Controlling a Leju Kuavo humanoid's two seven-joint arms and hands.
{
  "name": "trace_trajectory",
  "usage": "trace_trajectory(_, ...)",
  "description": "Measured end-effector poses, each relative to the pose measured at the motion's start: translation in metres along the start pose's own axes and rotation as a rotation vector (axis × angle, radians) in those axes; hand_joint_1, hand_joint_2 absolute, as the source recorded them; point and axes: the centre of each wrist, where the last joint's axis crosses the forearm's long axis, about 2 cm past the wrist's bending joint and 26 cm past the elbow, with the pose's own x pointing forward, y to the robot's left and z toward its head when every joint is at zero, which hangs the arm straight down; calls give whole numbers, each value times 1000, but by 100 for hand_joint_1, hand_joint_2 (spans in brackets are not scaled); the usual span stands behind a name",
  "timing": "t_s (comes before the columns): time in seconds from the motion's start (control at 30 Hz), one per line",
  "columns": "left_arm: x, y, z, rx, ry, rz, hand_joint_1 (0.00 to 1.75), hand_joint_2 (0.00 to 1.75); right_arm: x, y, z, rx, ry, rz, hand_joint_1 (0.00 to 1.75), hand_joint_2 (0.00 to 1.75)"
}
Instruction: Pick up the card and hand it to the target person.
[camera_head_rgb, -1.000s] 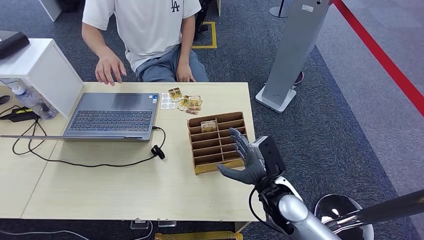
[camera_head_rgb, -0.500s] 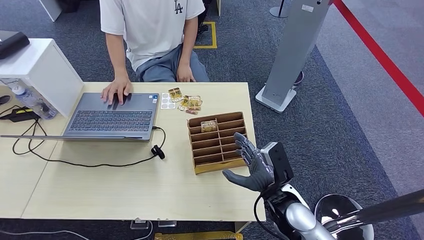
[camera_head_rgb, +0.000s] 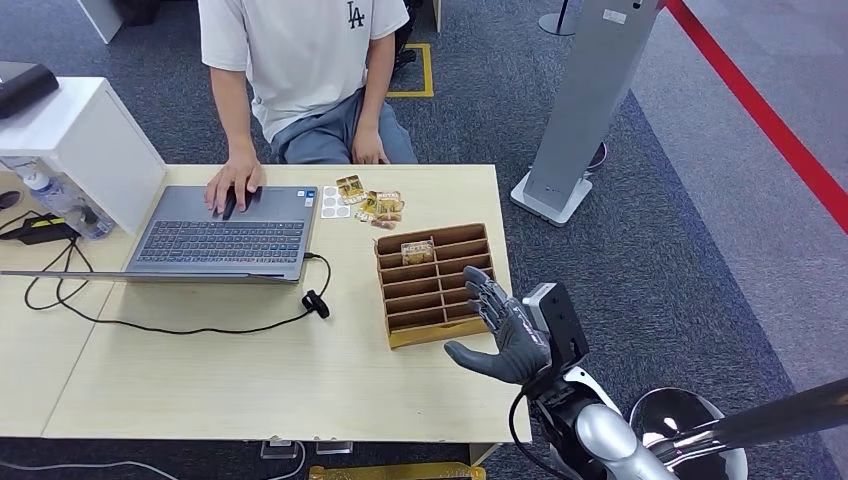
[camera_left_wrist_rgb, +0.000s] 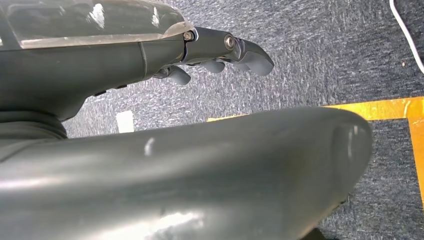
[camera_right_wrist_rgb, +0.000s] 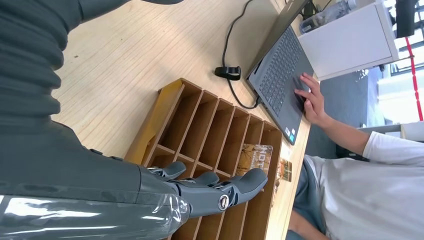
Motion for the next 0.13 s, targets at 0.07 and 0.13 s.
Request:
trace_trajectory(0.07, 0, 0, 0, 1, 4, 1, 0, 0, 0, 0, 0, 2, 0, 0, 0, 175)
trace_trajectory(0.13, 0, 1, 0, 1, 7, 1, 0, 0, 0, 0, 0, 3, -1, 0, 0, 175)
